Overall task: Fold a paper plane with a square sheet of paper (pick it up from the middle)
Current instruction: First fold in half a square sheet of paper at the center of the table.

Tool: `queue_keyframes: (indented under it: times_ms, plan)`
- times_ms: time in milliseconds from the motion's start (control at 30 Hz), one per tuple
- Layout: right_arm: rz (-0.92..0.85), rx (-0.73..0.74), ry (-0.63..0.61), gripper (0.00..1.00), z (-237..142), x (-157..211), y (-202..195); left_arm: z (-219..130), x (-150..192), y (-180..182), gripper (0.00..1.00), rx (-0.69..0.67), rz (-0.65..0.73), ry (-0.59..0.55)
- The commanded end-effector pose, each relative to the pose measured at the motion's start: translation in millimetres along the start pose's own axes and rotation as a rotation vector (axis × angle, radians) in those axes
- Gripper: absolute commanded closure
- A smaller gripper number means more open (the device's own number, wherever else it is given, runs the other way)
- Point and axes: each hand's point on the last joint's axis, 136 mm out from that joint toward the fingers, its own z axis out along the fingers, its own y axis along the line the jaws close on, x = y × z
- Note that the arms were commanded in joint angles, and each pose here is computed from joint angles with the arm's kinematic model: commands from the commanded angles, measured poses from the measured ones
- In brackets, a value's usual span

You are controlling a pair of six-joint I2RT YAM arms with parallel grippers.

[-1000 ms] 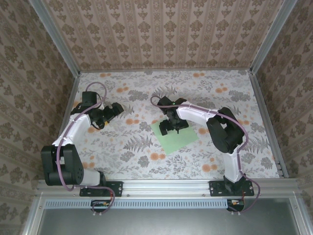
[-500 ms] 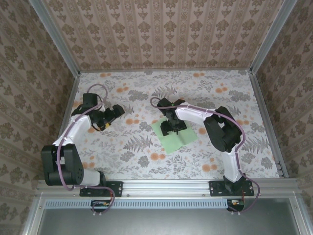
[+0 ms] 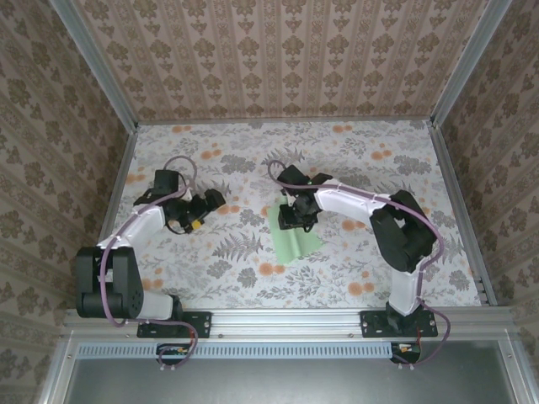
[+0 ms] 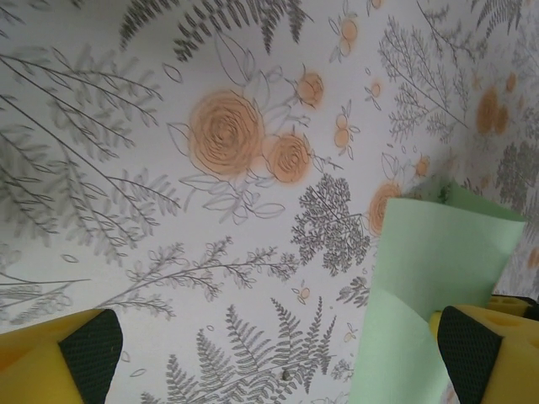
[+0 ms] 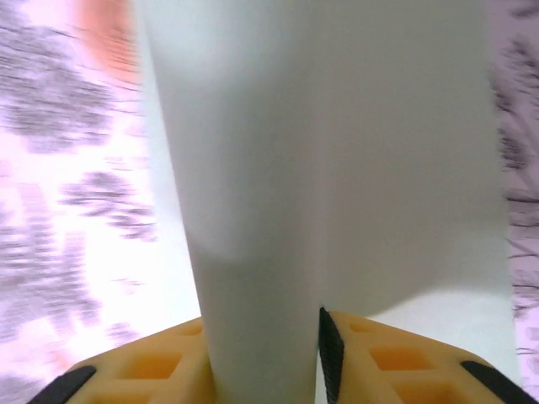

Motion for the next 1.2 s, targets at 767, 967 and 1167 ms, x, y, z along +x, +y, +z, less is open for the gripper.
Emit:
queue_keyframes:
  times_ms: [767,967,1167]
  plan:
    - [0.237,-0.185,-0.03,0.36,8.6,-7.1,-21.4,38.0,36.2,-54.0,0.05,0.181,0.056,0.085]
    - [0.264,-0.151,-0.061,0.35,3.9,-10.0,-27.4,49.5,52.7,-67.3,0.1,0.23,0.083,0.149]
    - [0.287,-0.16,-0.085,0.34,0.8,-12.2,-27.4,63.4,71.5,-88.1,0.24,0.303,0.138,0.21]
